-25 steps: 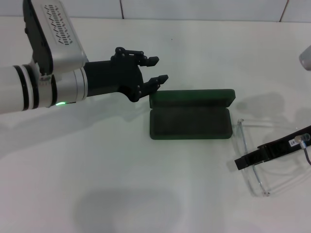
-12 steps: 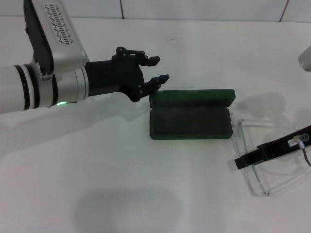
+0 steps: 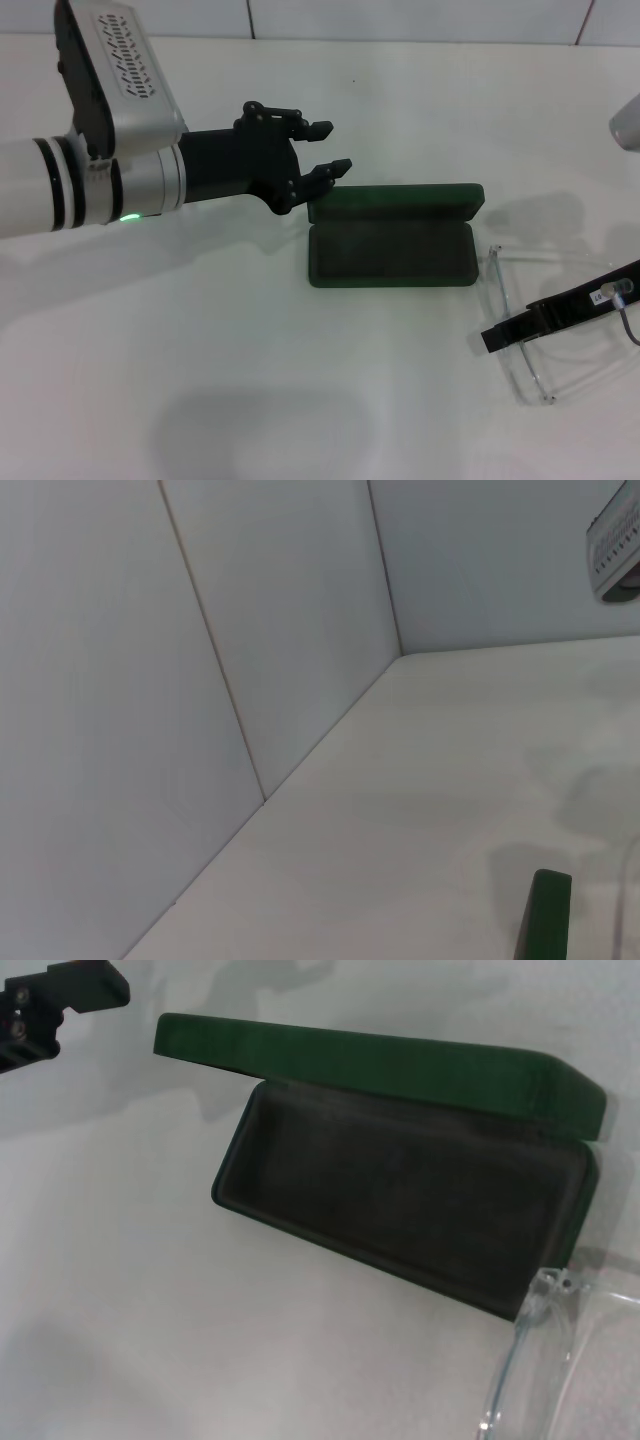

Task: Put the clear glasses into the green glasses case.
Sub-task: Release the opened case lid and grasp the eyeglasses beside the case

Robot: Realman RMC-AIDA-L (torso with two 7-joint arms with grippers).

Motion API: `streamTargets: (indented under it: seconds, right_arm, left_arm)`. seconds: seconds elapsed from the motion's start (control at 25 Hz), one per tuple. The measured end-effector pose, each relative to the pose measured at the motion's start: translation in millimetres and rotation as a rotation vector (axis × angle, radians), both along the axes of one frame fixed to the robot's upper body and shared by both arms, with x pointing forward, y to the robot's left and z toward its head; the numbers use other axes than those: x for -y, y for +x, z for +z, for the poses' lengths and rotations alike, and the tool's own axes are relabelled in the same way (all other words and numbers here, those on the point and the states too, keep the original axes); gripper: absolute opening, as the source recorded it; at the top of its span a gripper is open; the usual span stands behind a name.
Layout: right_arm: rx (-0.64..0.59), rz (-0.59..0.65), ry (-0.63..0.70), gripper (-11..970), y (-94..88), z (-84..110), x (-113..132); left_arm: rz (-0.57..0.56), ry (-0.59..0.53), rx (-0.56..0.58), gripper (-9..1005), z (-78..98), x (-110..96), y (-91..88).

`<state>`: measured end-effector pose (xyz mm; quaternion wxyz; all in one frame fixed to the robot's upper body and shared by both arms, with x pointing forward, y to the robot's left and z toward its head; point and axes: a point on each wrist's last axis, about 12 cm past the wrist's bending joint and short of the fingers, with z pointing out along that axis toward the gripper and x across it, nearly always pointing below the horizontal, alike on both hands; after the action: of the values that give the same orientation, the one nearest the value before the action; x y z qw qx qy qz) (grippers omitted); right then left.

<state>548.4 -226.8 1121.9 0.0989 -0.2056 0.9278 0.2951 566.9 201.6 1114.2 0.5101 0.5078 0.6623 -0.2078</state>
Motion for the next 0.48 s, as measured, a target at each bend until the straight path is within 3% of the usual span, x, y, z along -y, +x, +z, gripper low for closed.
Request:
streamTargets:
  seconds: [0.2, 0.48]
  right_arm:
    - [0.005, 0.005, -0.001, 481, 0.2, 0.0, 0.0]
    - [0.008, 0.009, 0.007, 344, 0.1, 0.7, -0.8]
  left_arm:
    - [-0.001, 0.0, 0.0, 425, 0.2, 0.5, 0.4]
    - [0.004, -0.001, -0.004, 425, -0.7, -0.5, -0.1]
